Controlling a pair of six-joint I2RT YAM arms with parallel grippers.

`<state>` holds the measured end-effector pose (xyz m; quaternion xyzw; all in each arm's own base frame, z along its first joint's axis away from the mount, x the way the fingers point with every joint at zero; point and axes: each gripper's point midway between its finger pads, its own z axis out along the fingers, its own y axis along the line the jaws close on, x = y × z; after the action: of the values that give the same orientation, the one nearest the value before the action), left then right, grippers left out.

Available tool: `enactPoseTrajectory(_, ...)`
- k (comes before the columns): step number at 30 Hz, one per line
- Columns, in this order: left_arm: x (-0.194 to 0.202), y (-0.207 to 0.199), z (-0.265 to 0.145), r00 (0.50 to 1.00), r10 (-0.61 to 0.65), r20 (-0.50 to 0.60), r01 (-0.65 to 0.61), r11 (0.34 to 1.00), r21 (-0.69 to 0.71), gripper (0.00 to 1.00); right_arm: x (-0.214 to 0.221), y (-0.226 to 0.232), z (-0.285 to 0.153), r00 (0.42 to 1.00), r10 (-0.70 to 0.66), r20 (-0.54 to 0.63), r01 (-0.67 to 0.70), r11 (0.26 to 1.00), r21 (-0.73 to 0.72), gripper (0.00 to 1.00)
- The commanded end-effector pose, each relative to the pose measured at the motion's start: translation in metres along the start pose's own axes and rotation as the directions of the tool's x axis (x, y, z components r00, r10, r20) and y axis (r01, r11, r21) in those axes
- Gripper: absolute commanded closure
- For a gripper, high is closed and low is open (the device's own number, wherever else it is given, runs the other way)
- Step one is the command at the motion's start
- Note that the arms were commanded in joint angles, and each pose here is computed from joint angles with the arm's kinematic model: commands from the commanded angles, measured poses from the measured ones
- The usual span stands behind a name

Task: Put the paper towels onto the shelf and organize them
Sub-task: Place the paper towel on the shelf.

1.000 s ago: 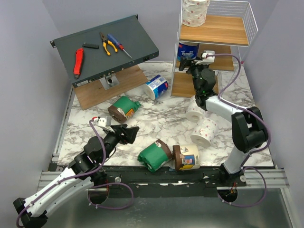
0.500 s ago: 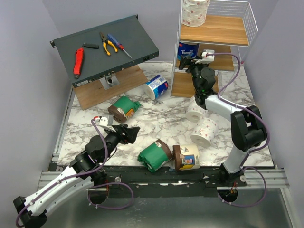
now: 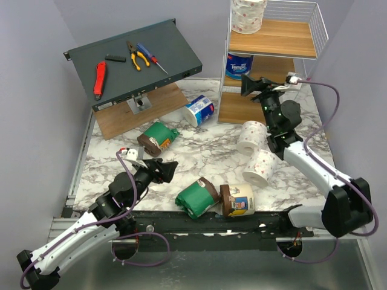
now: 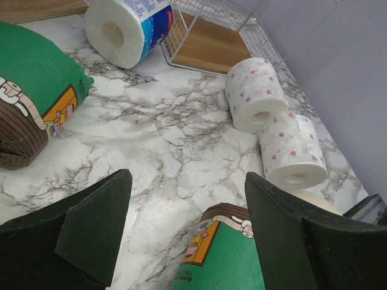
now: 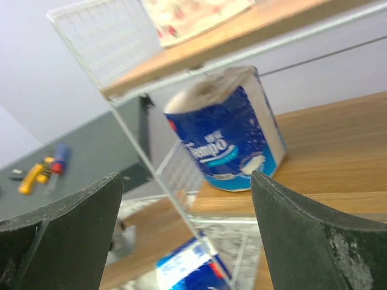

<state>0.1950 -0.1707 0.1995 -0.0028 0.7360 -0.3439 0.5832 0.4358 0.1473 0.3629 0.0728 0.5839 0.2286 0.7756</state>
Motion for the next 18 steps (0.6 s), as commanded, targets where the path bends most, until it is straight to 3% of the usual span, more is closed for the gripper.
enactPoseTrajectory(1,-0.009,-0.002,-0.001,1.000,-0.021,0.017,0.021,1.000,-0.007,0.20,0.017,0.013,-0.029,0.970,0.174,-0.167,-0.178,0.984,-0.009,0.12)
enactPoseTrajectory(5,-0.004,0.003,0.001,0.999,-0.044,-0.010,0.044,0.998,-0.051,0.21,0.033,0.020,-0.054,0.922,0.242,-0.302,-0.250,0.968,0.011,0.12)
enactPoseTrajectory(11,-0.005,-0.004,0.008,0.998,-0.039,-0.039,0.037,0.998,-0.049,0.21,0.088,-0.008,-0.095,0.787,0.304,-0.537,-0.201,0.949,0.243,0.13)
enactPoseTrajectory(14,-0.009,-0.009,0.015,0.997,-0.047,-0.067,0.042,0.996,-0.077,0.18,0.104,-0.023,-0.114,0.751,0.365,-0.551,-0.195,0.919,0.343,0.09)
enactPoseTrajectory(16,-0.008,-0.011,0.024,0.994,-0.060,-0.096,0.050,0.993,-0.106,0.14,0.112,-0.034,-0.125,0.746,0.401,-0.532,-0.193,0.895,0.403,0.02)
enactPoseTrajectory(18,-0.007,-0.012,0.033,0.990,-0.079,-0.120,0.063,0.989,-0.132,0.12,0.122,-0.044,-0.136,0.744,0.419,-0.521,-0.184,0.878,0.442,0.00)
